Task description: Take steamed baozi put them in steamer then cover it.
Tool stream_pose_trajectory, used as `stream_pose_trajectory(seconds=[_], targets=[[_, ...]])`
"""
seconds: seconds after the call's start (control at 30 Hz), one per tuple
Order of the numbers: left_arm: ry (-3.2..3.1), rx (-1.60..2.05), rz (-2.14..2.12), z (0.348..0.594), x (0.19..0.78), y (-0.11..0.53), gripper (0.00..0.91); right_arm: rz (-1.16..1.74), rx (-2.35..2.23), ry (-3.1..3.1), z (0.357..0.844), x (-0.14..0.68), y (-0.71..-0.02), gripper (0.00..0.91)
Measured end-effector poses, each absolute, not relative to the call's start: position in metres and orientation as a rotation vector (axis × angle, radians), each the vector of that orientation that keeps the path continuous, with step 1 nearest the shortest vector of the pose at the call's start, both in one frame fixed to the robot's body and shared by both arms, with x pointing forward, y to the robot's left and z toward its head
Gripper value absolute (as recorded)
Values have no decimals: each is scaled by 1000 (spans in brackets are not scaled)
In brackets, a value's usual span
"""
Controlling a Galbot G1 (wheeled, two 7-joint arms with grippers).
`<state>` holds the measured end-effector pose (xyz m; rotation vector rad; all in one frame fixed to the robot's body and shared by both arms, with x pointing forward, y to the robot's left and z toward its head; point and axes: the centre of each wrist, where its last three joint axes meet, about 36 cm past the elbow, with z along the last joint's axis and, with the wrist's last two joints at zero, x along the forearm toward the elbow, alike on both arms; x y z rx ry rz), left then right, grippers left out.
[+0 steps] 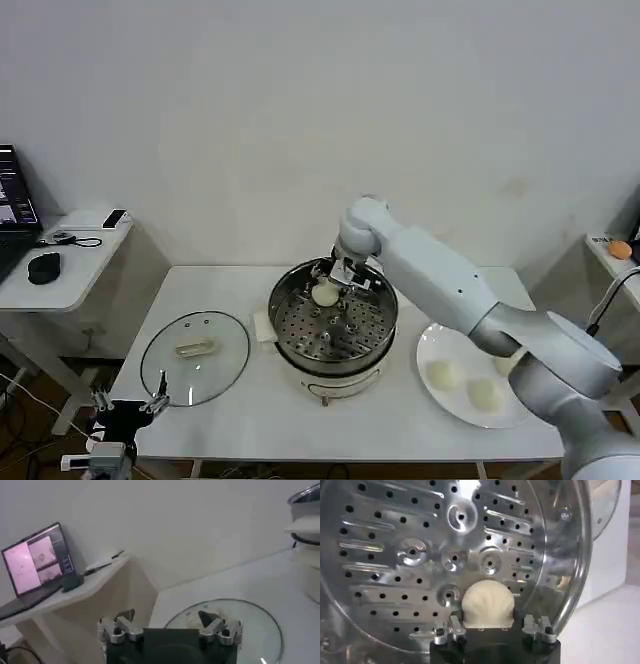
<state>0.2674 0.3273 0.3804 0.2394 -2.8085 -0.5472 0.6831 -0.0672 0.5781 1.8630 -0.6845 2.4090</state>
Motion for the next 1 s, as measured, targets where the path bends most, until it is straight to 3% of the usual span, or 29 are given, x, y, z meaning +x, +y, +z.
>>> stream_pose_trajectory(seconds=[0.5, 1.0], targets=[[-2800, 237, -548, 380, 267, 329, 907, 2444, 1820, -711, 587, 682, -67, 907], [-2781, 207, -543, 375, 269, 329, 907, 2443, 1726, -1054, 668, 655, -127, 907]])
